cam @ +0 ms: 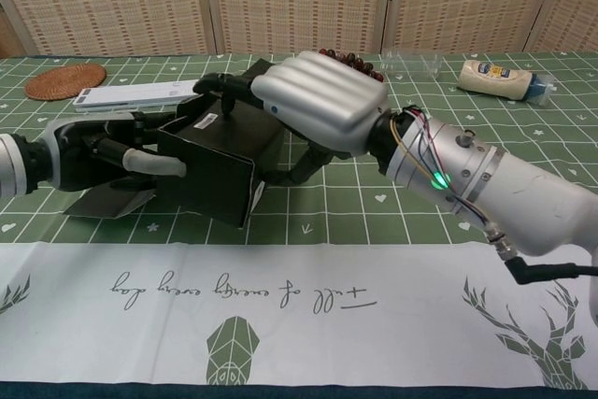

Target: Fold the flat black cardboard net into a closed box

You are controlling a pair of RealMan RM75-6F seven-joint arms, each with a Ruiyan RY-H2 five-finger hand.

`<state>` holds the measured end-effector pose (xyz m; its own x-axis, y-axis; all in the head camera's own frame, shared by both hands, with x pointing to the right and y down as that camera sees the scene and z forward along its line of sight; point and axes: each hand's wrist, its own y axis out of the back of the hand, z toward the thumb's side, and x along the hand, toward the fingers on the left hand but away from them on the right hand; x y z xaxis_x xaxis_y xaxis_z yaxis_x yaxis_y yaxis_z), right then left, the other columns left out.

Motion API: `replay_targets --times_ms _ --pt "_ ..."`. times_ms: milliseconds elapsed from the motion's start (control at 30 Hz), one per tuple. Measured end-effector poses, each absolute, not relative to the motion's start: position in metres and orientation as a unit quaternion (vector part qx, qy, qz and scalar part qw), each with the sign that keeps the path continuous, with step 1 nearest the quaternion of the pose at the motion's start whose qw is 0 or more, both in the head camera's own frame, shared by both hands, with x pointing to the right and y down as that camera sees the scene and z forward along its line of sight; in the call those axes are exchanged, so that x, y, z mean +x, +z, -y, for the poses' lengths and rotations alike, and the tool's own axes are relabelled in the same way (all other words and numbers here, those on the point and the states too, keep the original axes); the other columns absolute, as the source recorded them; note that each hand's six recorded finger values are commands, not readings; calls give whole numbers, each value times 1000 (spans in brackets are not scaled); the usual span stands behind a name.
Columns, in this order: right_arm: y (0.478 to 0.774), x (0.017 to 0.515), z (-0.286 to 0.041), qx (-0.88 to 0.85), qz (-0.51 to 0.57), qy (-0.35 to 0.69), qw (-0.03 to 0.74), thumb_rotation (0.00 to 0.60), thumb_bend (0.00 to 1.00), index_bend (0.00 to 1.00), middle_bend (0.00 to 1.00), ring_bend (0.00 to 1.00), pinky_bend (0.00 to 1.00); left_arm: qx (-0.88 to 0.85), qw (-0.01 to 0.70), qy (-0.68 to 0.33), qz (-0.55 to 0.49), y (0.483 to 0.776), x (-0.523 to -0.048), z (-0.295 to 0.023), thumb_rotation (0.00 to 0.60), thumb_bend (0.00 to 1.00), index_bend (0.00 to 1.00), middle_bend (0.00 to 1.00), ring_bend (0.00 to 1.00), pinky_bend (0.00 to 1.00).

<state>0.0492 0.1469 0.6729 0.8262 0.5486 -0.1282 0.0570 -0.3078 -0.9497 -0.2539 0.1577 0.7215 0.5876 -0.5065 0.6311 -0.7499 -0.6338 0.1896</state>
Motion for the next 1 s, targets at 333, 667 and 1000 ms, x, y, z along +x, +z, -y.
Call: replay_targets --times_ms 333,667,1000 --pt "683 45 -155 -773 138 220 579 600 280 156 299 763 1000 881 146 297 338 737 -245 -170 600 145 161 170 634 933" --pt "689 42 -159 -768 96 218 594 600 300 217 327 769 1000 885 97 321 324 749 -243 -177 600 145 161 170 631 933" --pt "689 41 -160 -766 67 211 603 600 336 275 362 772 1000 886 54 331 320 750 -247 -180 600 145 150 170 631 933"
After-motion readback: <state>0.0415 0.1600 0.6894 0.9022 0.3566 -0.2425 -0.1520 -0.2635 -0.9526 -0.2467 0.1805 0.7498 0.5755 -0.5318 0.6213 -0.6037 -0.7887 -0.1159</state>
